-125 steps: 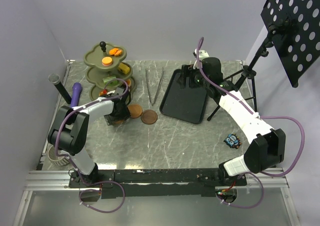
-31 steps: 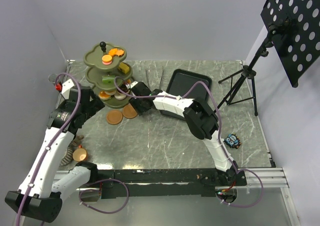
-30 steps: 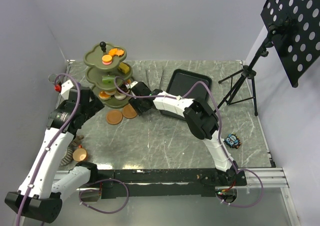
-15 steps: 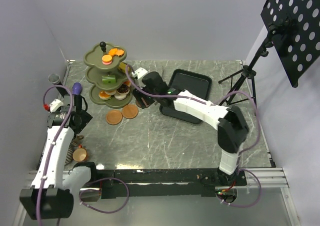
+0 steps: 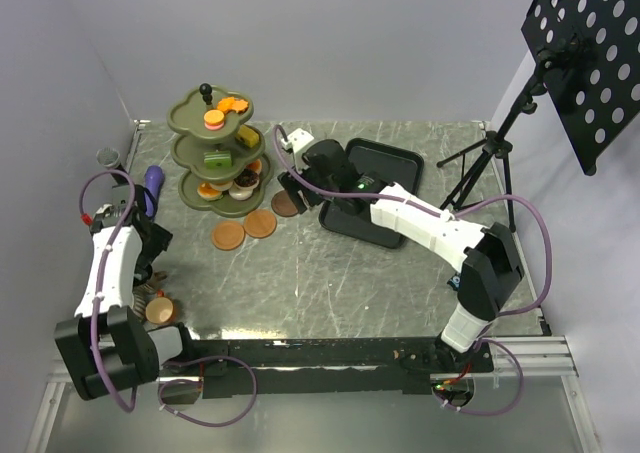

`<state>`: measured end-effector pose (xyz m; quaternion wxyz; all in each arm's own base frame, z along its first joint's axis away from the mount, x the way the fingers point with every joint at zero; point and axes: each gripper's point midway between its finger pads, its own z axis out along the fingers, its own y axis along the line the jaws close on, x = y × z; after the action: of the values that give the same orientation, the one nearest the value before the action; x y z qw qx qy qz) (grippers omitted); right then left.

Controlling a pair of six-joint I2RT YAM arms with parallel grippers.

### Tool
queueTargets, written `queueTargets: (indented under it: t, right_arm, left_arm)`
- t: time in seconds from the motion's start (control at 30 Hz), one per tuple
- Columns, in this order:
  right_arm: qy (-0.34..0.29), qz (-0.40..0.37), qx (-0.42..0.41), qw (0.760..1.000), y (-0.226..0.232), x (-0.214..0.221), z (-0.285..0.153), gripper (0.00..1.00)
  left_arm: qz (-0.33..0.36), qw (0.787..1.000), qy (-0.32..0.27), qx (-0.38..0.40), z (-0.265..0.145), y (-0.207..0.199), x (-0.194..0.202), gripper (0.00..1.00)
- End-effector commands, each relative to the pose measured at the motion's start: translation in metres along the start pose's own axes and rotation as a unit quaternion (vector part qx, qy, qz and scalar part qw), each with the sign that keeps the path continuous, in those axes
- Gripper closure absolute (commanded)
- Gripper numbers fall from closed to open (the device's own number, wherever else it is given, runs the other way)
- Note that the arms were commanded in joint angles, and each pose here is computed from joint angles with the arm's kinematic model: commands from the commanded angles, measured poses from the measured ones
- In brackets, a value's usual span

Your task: Serve the afternoon tea

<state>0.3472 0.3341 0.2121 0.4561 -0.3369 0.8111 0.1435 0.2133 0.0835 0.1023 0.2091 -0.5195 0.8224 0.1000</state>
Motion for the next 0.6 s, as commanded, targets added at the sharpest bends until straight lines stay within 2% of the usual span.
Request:
queueTargets:
  t: [0.0,0.17,0.4,0.57]
  right_arm:
    - [-0.043,0.003,0.015,0.999,-0.016,-0.023,-0.026,0.20]
    - [-0.043,0.008,0.022,0.999,-0.025,-0.018,-0.027,0.20]
    - [-0.036,0.014,0.032,0.999,-0.035,-0.011,-0.026,0.20]
    - [-0.030,0.021,0.042,0.998,-0.046,-0.005,-0.024,0.20]
  left_arm:
    - [0.003,1.000,0.014,0.009,0.013,-0.006,-0.002,0.31]
    - [0.009,0.999,0.031,0.002,0.023,-0.007,0.002,0.51]
    - [0.015,0.999,0.028,0.017,0.017,-0.011,0.000,0.97]
    - [0.054,0.997,0.004,0.063,-0.012,-0.033,0.005,0.99]
